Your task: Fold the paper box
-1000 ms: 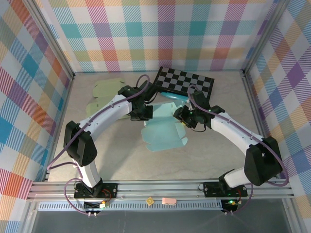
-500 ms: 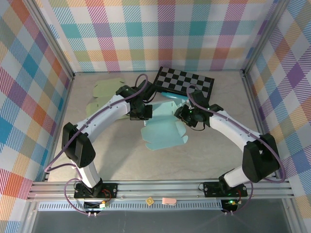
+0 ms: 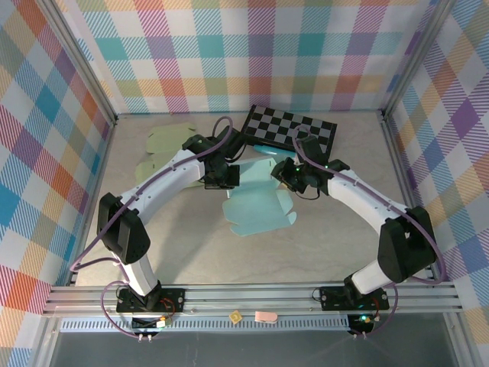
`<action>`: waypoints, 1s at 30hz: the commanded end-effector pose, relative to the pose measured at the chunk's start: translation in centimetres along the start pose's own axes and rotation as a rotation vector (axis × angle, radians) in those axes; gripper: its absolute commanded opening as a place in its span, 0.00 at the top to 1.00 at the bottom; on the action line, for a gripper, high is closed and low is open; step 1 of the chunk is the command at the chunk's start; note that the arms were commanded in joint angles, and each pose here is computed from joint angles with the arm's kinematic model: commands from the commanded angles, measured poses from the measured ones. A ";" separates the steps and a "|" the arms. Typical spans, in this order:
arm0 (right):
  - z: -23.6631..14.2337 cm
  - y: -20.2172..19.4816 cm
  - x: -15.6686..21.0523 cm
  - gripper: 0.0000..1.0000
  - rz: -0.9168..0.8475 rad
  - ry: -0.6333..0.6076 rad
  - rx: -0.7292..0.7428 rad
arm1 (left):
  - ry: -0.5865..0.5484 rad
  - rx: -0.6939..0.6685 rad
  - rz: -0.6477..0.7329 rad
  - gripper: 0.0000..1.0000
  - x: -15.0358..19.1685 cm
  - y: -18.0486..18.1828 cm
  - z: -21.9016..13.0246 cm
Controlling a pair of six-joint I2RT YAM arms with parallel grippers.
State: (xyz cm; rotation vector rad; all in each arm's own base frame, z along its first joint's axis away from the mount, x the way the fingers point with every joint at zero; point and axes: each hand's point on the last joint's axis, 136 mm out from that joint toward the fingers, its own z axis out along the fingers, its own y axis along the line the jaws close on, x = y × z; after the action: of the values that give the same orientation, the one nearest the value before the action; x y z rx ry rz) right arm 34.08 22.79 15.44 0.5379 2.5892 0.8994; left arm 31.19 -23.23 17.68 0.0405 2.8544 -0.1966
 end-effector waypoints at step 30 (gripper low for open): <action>-7.2 8.4 -0.2 0.48 -0.307 0.067 -0.269 | -0.032 0.120 0.040 1.00 -2.2 -0.8 -0.7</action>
State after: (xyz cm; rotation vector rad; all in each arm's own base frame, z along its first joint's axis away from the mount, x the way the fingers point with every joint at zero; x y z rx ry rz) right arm 33.50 26.10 20.48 0.1932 2.5739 1.0071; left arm 31.66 -23.27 17.77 0.0568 2.8554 -0.2447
